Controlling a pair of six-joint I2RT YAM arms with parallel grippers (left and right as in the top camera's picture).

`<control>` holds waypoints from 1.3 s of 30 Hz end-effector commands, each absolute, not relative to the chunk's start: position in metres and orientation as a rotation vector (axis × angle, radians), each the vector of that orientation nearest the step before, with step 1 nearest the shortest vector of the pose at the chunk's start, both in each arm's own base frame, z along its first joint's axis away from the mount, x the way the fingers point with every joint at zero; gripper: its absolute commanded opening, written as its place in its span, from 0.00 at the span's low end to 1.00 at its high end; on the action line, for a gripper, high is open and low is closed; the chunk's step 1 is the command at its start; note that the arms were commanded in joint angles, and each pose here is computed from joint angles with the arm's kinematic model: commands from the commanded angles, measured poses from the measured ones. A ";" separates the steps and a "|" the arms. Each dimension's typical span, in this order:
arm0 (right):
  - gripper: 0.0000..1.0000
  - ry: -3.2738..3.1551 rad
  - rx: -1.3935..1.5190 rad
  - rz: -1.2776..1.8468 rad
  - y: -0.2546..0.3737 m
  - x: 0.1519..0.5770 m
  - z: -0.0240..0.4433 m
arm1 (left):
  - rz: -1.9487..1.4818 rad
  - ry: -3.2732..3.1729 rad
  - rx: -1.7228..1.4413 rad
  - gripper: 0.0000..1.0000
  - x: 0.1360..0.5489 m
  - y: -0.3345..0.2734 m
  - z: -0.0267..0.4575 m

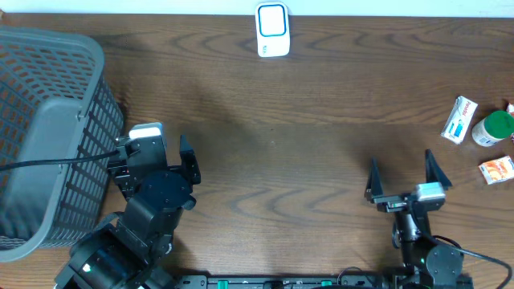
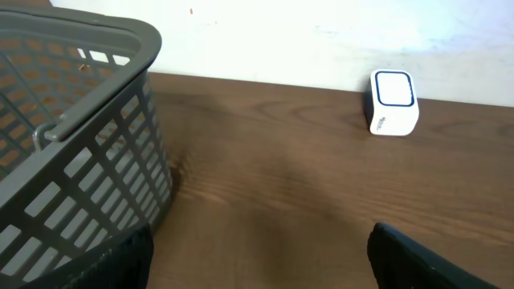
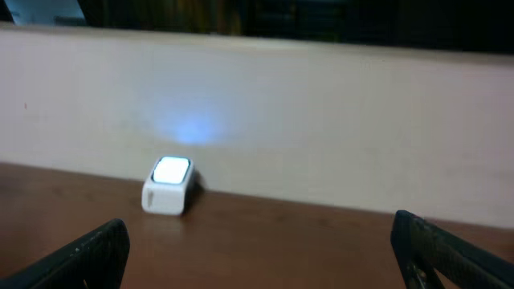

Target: Scan the item barcode

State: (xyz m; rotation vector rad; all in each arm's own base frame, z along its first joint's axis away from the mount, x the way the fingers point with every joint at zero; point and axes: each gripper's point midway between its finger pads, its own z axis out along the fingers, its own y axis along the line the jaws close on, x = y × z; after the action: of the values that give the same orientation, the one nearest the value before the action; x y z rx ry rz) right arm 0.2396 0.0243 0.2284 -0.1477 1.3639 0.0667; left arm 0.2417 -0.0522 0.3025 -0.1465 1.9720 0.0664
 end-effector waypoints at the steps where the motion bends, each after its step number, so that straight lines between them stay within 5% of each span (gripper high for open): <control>1: 0.99 1.437 -0.133 0.044 0.020 0.244 0.206 | 0.087 1.960 -0.152 0.86 0.242 -0.049 0.306; 7: 0.99 1.632 -0.132 0.053 0.020 0.245 0.159 | 0.087 1.960 -0.151 0.86 0.242 -0.049 0.306; 39: 0.99 1.636 -0.129 0.052 0.019 0.246 0.158 | 0.087 1.960 -0.152 0.86 0.242 -0.049 0.306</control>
State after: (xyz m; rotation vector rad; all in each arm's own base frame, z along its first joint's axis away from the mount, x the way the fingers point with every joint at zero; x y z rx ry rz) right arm 0.2457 0.0186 0.1588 -0.1184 1.6345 0.0603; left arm 0.2417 -0.0522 0.3025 -0.1465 1.9720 0.0664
